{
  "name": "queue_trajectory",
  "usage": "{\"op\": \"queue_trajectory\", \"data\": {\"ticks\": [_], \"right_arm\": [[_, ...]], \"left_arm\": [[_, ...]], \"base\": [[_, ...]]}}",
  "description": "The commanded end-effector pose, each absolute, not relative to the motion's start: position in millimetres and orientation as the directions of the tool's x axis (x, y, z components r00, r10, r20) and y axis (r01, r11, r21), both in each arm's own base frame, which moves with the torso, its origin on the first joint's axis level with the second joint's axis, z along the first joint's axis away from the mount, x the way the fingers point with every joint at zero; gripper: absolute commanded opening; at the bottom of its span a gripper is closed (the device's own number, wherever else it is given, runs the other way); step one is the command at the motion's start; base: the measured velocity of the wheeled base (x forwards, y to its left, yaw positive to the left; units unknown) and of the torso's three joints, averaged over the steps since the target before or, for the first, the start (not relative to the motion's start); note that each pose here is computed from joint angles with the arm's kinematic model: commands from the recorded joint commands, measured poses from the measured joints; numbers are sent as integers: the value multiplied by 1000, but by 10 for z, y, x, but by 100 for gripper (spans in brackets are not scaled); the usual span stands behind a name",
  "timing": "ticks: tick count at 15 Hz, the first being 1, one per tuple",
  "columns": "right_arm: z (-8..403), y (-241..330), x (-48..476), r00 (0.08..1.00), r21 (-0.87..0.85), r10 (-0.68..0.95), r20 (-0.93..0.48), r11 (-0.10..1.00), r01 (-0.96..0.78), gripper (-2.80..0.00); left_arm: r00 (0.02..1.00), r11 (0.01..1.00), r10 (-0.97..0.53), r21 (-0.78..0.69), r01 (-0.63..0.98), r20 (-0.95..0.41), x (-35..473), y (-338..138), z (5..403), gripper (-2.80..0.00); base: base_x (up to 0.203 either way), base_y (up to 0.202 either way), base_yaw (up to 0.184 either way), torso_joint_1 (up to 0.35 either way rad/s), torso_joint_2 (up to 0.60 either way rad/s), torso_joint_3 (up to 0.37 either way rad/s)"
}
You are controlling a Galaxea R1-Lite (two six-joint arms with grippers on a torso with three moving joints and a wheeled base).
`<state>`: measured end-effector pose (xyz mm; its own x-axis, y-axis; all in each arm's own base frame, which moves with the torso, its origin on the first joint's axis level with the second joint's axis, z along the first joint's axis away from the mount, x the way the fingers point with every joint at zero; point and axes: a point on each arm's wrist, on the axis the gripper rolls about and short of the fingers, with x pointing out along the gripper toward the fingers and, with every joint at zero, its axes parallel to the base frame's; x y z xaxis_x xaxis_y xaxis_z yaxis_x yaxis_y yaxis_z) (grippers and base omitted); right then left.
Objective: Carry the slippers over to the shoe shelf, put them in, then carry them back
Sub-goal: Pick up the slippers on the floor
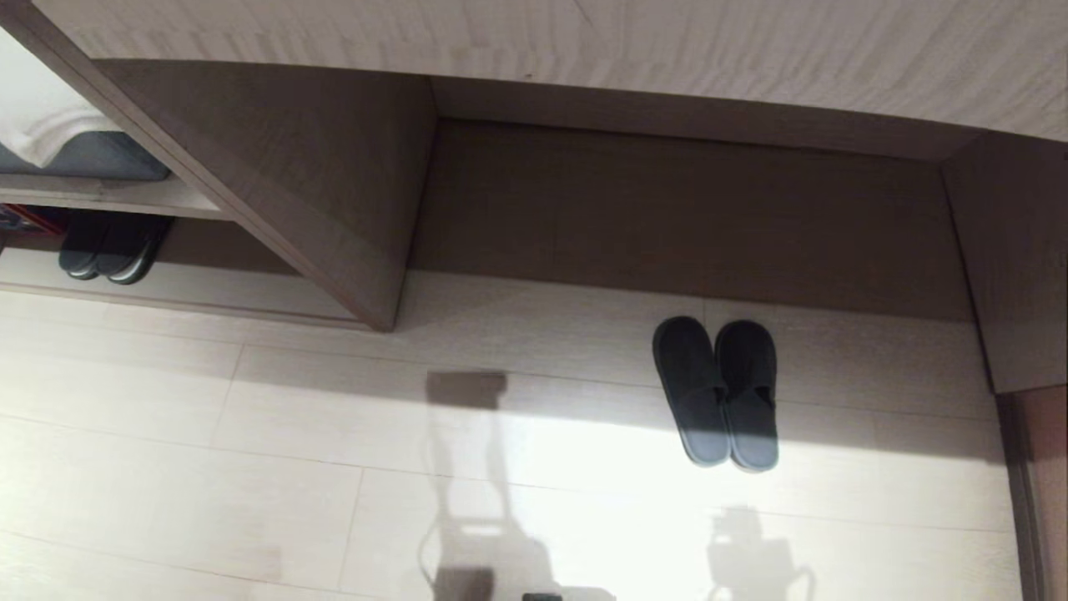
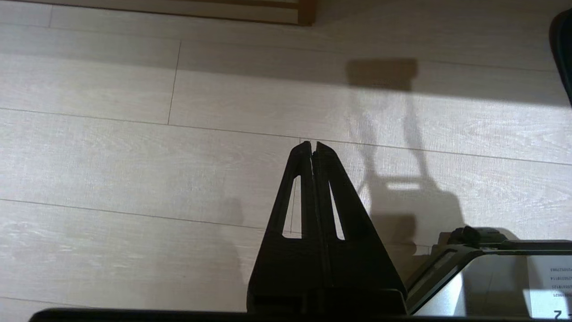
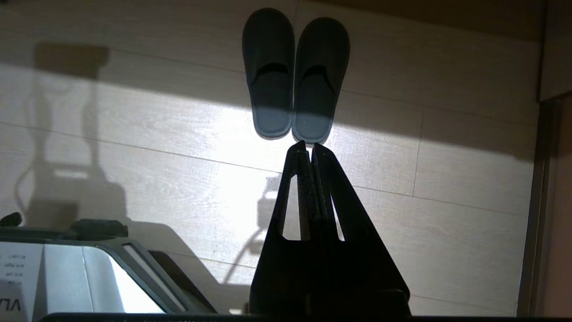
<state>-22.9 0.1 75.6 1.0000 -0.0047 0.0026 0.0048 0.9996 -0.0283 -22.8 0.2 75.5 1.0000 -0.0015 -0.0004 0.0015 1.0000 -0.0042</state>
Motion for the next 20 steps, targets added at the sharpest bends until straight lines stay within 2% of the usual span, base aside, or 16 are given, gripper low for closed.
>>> {"op": "queue_trajectory", "data": {"ticks": [1,20], "right_arm": [[756,1,-230,1000,-29,-5,5,1000,5,-280],[756,1,-230,1000,-29,-5,5,1000,5,-280]], "left_arm": [[1000,1000,-2,-5,2,-2,-227,2,751,-280],[1000,1000,-2,-4,2,-5,-226,2,749,-280]], "base": [[0,0,0,2,2,-194],[0,0,0,2,3,-197]]}}
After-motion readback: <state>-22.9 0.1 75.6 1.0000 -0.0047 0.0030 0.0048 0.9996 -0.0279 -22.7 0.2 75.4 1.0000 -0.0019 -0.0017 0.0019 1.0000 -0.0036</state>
